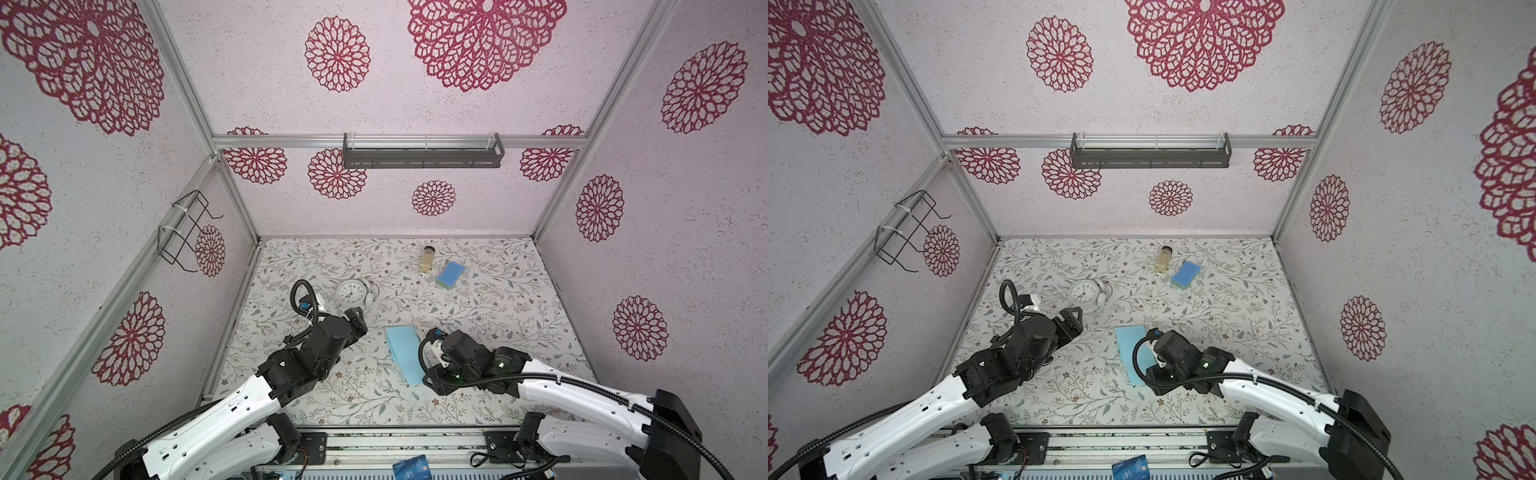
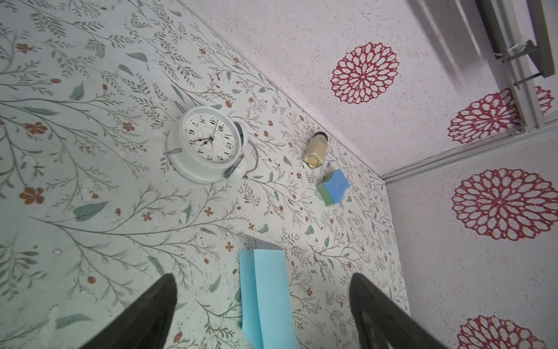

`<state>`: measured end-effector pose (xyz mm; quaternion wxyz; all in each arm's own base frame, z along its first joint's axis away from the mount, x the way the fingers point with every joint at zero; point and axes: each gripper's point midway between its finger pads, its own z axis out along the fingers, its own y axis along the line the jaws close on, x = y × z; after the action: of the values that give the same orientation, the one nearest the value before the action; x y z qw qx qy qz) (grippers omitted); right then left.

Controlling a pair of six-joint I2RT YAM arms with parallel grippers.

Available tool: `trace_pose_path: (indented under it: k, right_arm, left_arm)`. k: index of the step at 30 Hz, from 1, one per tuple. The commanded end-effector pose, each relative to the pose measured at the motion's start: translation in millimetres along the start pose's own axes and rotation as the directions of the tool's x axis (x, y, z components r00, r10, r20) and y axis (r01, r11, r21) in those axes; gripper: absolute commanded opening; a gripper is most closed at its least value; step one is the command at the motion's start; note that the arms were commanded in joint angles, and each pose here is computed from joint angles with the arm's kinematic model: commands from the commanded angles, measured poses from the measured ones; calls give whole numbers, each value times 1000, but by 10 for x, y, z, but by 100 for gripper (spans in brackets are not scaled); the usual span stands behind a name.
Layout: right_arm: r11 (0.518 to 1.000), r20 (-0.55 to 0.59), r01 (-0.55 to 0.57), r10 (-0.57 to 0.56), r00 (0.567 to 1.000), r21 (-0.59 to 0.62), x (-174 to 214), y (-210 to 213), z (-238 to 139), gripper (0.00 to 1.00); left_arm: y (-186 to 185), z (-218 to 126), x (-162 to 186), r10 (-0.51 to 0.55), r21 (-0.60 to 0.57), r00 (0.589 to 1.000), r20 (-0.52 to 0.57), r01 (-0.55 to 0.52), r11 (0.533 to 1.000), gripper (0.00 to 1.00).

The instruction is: Fold a paper plane with a square sheet of paper (fold left side to right side)

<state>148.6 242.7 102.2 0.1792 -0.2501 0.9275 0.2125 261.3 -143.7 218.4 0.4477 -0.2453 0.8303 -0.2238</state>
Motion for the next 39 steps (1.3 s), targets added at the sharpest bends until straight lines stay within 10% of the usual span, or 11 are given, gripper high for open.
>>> trace_pose_path:
  k: [1,25,30,35,39]
  right_arm:
    - [994,14,89,-90,996,69,-82,21,-45,51]
    - [904,0,341,-353,935,257,-180,255,278,57]
    - [890,-14,360,-371,929,279,-190,229,326,43]
    - [899,-3,354,-365,931,259,-175,253,343,7]
    - [909,6,347,-358,934,230,-171,302,355,0]
  left_arm:
    - [31,-58,-230,46,-69,998,33,-43,997,93]
    - [390,377,-385,-62,-148,995,73,73,986,92]
    - [184,470,-367,-60,-75,997,43,63,995,91]
    - [-73,527,-290,2,-15,998,-55,-3,1000,88]
    - [-234,591,-93,10,65,988,-154,0,998,68]
